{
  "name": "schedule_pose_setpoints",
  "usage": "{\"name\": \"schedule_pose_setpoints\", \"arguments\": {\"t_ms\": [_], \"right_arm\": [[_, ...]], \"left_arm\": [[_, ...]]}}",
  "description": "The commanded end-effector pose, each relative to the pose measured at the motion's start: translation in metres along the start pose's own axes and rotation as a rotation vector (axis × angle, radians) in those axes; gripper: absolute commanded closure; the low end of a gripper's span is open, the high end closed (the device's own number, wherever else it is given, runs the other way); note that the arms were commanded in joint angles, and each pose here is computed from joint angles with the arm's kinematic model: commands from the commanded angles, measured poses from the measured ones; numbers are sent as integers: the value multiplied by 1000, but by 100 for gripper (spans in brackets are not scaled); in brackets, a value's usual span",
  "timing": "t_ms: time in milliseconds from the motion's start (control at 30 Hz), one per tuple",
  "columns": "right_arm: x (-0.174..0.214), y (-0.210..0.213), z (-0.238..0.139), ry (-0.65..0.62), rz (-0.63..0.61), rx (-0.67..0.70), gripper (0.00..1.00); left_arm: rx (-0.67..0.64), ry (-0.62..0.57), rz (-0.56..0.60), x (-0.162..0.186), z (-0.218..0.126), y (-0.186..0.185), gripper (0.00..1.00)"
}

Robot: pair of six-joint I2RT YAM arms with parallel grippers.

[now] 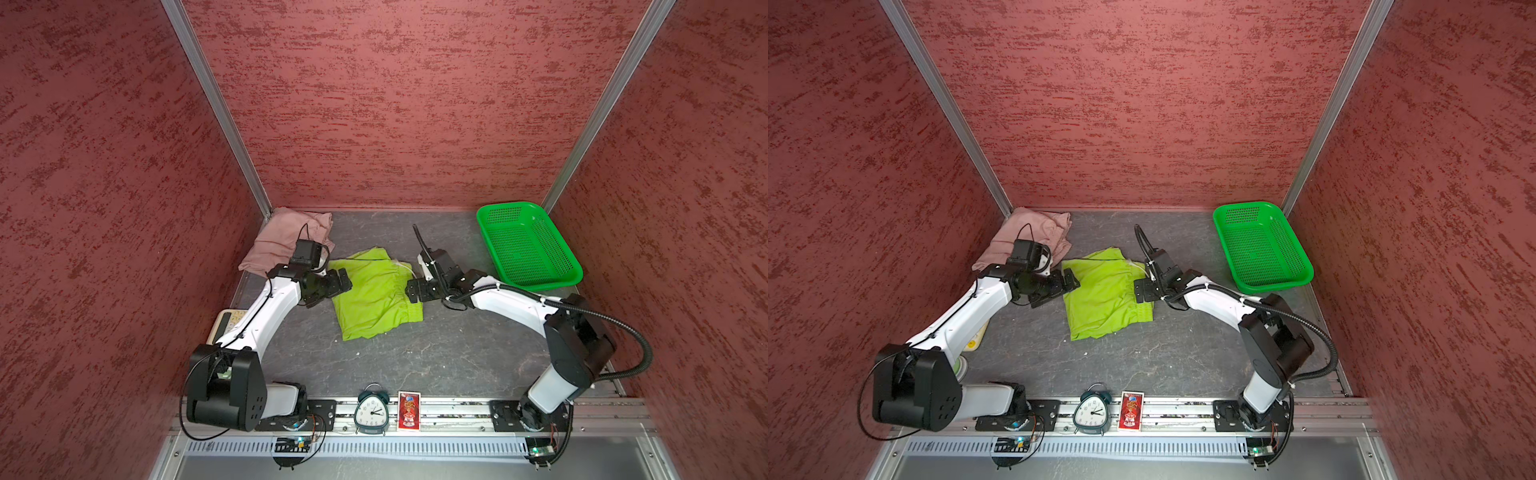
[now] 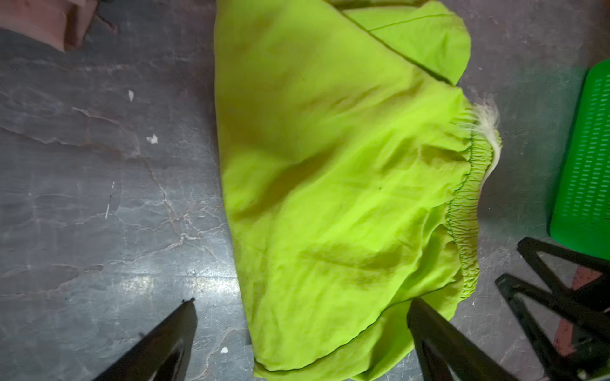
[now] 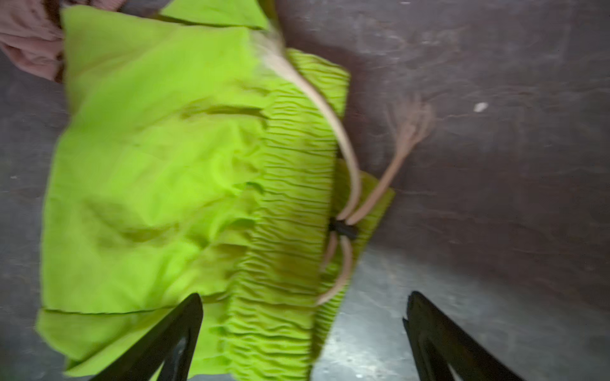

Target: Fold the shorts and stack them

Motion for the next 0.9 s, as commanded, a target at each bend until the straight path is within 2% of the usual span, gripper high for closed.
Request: {"name": "schedule_pose_setpoints", "arguments": {"t_ms": [0,100,200,500,667,767,800,867], "right_arm": [[-16,-6,11,-46,23,-83,1],[-20,-12,25,-63,77,-208,1],[-21,-22,38,-64,142,-301,1],[-24,-13,74,-45,162,-438,1],[-33,-9,82,-90,187,-495,2],[-41,-7,84,-109,188,-509,14],[-43,-7,85,-114,192,-512,21],[-47,-6,86,-117,193,-517,41]], "left_arm": [[69,-76,3,-13,-2,-3,1],[84,-86,-2,-19,5,2,1],[117,-112,46,-27,10,-3,1],[120,-157,179,-70,26,-24,1],[79,-133,197,-78,48,-19,1],[67,-110,193,-75,57,-14,0],[58,-103,191,-73,59,-12,1],[20,-92,177,-71,61,-5,1]]}}
Point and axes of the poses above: each gripper's point midway between its finger pads, its own z axis out along the fingers, its own y axis along the line the jaws close on, x = y × z, the point moved 5 cm from there along -z, back along the fingers, and after that the axes turned 7 degrees about -z, right-handed, at the moved point
